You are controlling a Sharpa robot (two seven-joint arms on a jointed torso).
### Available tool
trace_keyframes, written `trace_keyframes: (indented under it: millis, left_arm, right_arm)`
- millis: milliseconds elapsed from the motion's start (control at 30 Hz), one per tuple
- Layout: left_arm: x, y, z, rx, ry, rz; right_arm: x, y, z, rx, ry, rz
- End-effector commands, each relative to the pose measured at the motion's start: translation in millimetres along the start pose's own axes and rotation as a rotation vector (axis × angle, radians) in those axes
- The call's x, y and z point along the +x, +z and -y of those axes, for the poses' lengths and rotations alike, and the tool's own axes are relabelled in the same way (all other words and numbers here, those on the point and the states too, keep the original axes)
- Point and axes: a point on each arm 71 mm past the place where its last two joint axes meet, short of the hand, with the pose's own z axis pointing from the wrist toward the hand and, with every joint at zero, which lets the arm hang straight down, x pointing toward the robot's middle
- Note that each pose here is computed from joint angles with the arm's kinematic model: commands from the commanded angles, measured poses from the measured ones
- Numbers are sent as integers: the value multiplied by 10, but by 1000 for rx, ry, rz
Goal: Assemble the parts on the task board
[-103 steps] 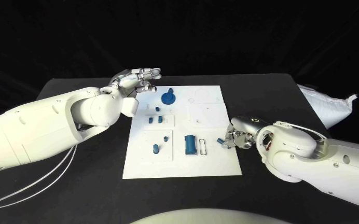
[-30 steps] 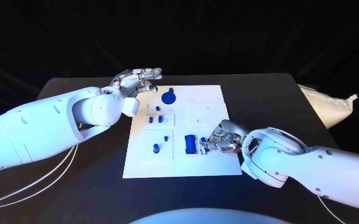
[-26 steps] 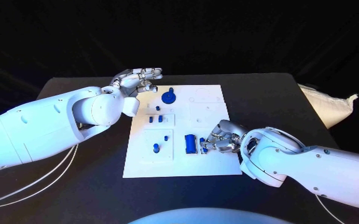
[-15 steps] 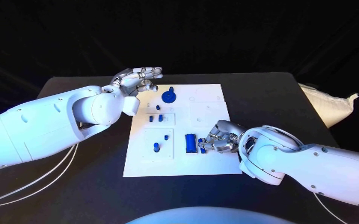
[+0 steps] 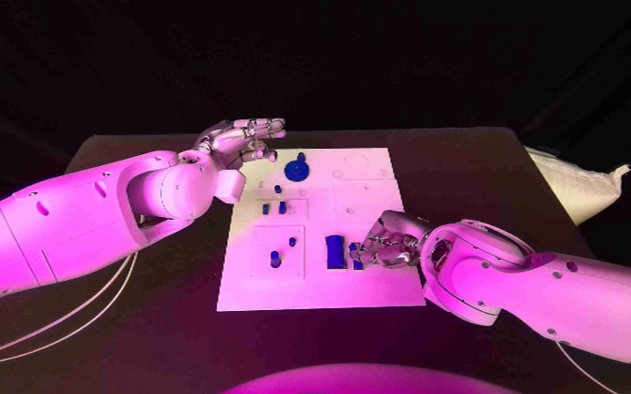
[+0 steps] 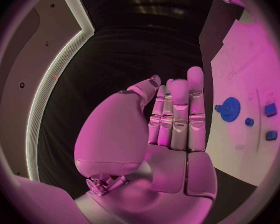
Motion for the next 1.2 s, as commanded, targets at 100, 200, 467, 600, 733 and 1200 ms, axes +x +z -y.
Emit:
trace_keyframes:
  millis: [100,200,467,600,733,1200]
  left_arm:
    - [27,1,5,4,-1,-22]
    - [27,1,5,4,-1,-23]
    - [27,1,5,4,-1,-23]
    - [30,2,4,4,-1,-24]
    - [28,3,4,3,-1,-24]
    - [-8,24,7,16,1,-12]
  right_arm:
    - [14,0,74,40,-60,9]
    - [11,-7,68,37,-62,14]
    - [11,-22,55,30,-68,17]
    - [13,-23,49,27,-66,16]
    - [3,-33,34,6,-51,31]
    - [-375,-7,108,-253,315,137]
